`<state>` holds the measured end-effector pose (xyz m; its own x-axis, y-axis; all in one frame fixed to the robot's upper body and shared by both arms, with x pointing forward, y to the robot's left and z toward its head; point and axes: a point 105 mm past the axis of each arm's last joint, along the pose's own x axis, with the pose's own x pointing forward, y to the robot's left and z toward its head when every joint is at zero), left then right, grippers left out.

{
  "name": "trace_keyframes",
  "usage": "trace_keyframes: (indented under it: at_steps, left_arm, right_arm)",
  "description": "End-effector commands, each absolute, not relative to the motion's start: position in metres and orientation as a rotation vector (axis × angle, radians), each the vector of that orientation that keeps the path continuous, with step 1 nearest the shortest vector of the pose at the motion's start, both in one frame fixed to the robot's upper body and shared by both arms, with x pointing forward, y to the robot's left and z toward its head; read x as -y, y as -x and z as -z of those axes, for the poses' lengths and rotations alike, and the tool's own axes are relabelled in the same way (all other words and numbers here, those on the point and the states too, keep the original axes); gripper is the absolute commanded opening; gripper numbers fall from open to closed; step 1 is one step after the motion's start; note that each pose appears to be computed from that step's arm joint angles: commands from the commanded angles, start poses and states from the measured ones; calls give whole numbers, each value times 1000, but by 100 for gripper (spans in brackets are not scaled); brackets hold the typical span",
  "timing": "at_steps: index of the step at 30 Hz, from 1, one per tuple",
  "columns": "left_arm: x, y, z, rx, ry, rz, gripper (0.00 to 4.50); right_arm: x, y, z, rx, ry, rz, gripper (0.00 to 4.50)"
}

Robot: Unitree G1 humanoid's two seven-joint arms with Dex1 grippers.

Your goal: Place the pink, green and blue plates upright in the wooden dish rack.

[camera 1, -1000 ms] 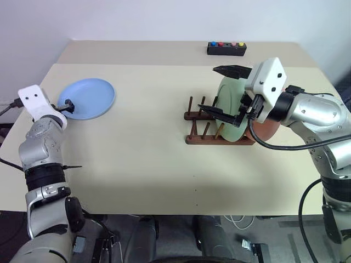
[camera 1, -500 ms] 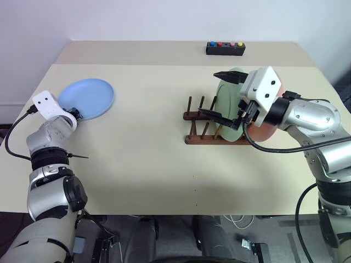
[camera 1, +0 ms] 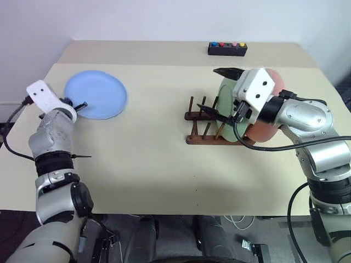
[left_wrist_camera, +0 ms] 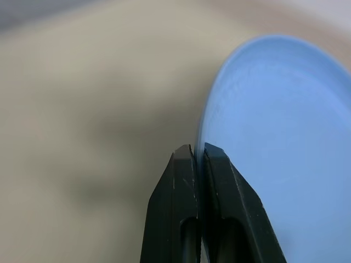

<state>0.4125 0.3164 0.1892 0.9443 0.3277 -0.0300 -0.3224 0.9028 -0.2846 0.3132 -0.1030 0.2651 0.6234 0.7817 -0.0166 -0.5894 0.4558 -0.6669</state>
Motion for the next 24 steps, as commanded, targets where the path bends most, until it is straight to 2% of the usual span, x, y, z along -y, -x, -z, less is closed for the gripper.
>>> trace_keyframes:
  at_steps: [1, 5, 11, 16, 24]
  left_arm:
    - [-283, -403, -266, 309, 182, -212, 2]
    - [-234, -394, -311, 466, 95, -76, 2]
    - [-173, -387, -340, 524, 51, 54, 2]
    - [-137, -376, -348, 495, 63, 137, 2]
    - [-103, -361, -347, 432, 99, 275, 2]
  right_arm:
    - [92, -308, -283, 403, 758, -869, 450]
    - [75, -311, -282, 483, 926, -865, 450]
    - [45, -317, -278, 607, 1089, -837, 450]
    - [38, -324, -273, 627, 1171, -811, 450]
    - [42, -338, -267, 631, 1305, -730, 450]
